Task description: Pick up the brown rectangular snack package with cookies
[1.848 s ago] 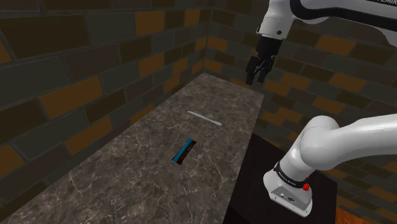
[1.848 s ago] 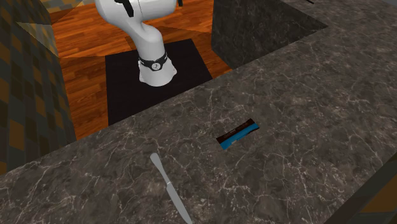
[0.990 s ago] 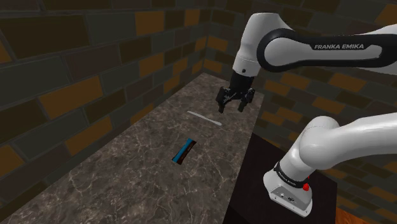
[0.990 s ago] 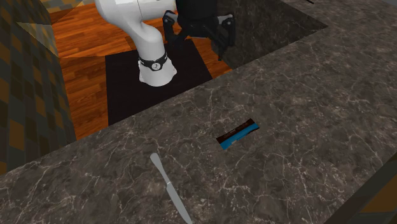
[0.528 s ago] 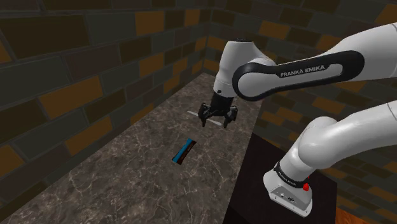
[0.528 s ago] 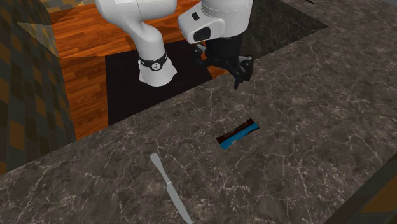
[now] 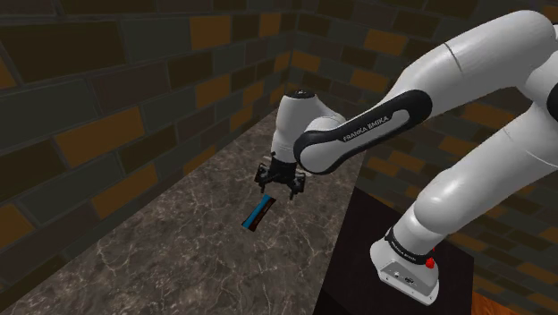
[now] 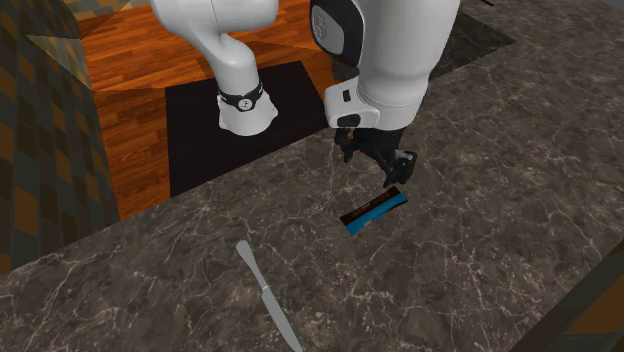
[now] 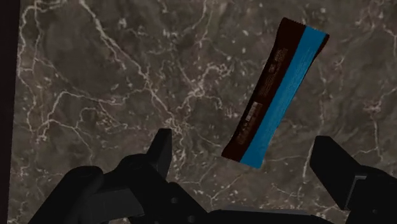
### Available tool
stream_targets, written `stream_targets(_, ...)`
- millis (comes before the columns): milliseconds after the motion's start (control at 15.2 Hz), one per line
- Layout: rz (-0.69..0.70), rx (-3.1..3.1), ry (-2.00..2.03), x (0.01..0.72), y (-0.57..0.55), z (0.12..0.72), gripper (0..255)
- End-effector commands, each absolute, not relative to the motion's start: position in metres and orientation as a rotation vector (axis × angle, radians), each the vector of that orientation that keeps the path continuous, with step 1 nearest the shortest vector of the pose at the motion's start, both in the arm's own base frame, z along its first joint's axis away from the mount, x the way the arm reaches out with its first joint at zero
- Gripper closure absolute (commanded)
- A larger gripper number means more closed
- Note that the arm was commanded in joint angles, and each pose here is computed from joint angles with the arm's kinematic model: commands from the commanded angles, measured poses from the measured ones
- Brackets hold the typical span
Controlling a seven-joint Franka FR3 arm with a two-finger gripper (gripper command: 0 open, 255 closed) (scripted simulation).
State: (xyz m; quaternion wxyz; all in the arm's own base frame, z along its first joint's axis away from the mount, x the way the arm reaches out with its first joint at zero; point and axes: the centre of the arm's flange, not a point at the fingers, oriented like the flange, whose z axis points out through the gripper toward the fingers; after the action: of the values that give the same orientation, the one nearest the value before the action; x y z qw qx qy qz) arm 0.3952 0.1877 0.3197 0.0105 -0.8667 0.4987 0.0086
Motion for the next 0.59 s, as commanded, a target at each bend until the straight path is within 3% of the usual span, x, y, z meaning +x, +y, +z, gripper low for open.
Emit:
stream_targets(0,0.017,-2.649,1.659,0.409,0.195,0.298,0)
stream_targets(528,-0.001,-2.542,1.849,0.436,0.208,0.237,0)
